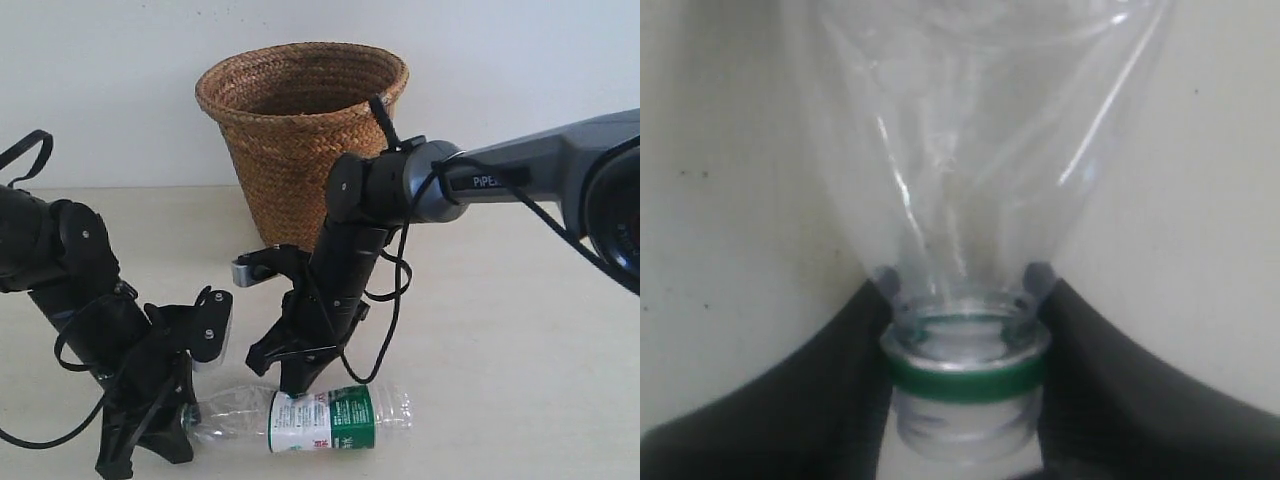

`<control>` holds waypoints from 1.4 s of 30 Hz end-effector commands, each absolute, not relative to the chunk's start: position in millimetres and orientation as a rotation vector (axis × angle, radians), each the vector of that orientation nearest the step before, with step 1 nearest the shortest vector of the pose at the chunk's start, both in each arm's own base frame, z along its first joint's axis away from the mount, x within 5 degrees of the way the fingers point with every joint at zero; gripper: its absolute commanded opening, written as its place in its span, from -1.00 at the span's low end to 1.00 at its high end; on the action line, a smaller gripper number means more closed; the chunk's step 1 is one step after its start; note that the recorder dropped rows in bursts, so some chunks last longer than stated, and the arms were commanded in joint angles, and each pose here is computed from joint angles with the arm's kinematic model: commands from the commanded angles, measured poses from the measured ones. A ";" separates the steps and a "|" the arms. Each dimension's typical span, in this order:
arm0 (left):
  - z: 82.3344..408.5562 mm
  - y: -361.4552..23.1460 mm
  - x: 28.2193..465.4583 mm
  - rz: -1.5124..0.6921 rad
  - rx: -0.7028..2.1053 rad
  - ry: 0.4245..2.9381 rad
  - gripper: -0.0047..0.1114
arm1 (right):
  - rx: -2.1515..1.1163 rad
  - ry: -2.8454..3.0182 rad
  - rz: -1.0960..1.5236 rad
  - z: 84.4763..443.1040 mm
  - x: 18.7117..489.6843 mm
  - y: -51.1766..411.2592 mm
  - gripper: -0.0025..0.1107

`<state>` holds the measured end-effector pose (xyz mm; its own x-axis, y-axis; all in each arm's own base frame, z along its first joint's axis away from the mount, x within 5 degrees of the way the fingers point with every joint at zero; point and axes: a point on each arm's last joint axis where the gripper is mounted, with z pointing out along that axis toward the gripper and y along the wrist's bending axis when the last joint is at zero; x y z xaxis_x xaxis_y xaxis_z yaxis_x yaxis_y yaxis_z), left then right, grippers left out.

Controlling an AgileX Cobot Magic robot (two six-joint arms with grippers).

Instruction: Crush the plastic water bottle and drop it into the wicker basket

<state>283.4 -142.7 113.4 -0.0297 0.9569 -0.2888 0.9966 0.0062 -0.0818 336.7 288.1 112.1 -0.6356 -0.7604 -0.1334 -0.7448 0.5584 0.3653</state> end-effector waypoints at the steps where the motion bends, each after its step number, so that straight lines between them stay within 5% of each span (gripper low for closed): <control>1: 111.8 -143.5 286.0 -0.371 2.017 2.140 -0.84 | 1.344 -2.717 -0.542 110.0 336.6 277.8 -0.96; 10: 112.5 -143.5 295.2 -0.267 1.936 2.130 -0.84 | 1.399 -2.886 -0.674 213.6 335.3 260.2 -0.96; 15: 124.7 -143.4 302.7 -0.168 1.862 2.084 -0.84 | 1.447 -2.872 -0.710 235.2 326.6 258.2 -0.96; 23: 134.0 -140.9 302.0 -0.112 1.922 2.016 -0.84 | 1.378 -2.842 -0.713 205.1 332.5 263.7 -0.96; 42: 112.4 -139.2 300.8 -0.122 1.924 2.071 -0.84 | 1.112 -2.577 -0.632 70.8 332.4 266.4 -0.96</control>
